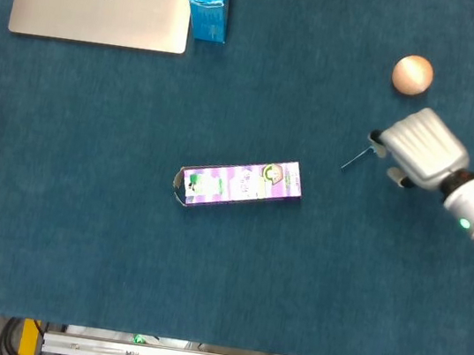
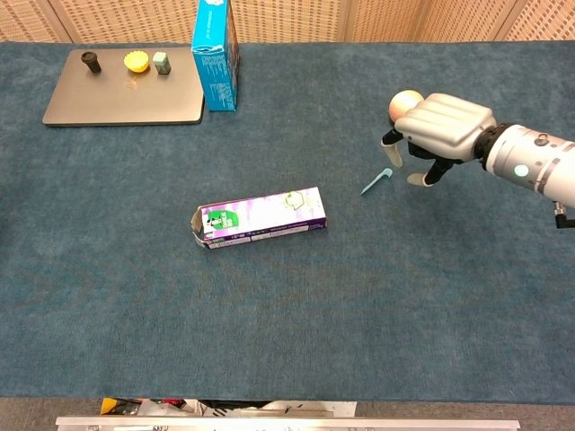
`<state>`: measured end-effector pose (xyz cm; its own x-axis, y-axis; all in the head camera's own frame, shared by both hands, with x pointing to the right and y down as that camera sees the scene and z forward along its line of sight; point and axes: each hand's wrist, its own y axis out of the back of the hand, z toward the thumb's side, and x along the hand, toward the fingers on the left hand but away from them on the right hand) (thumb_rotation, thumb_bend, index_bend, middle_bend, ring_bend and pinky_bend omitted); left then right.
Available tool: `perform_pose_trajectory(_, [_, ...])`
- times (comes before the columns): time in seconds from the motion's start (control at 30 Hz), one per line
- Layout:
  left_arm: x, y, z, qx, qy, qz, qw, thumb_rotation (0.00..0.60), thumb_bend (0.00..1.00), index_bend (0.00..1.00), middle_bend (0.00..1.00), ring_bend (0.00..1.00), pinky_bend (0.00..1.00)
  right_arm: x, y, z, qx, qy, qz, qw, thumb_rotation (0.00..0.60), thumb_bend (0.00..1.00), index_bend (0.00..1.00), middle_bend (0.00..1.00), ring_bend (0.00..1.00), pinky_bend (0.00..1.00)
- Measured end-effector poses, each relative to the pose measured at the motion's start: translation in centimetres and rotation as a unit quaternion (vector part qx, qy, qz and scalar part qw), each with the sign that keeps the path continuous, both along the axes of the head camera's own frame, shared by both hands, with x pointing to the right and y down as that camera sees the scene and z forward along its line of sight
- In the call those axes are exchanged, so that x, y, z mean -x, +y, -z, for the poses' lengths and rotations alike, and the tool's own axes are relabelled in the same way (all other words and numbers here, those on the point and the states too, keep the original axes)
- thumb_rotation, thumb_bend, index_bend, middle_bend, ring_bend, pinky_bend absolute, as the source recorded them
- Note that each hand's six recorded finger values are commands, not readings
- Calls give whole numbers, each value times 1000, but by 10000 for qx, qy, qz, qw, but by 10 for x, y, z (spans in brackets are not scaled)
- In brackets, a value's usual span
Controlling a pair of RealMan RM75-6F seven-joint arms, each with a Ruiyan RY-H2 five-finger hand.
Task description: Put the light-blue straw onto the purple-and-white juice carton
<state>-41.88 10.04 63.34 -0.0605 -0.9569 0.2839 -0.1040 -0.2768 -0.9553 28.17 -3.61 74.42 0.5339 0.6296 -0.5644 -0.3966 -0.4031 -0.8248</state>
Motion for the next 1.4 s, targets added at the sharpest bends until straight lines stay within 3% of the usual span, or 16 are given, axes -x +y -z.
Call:
perform_pose_trajectory(0.57, [15,3,-5,45,24,163,9999,600,222,126,197,226,271,37,-8,-39,99,179,158,9997,600,219,572,1000,1000,1000])
perform_pose_trajectory(1.4, [21,6,-7,41,38,228,9997,600,222,126,197,224,271,45,-7,-52,199,272,172,9993,600,320,635,1000,1000,1000])
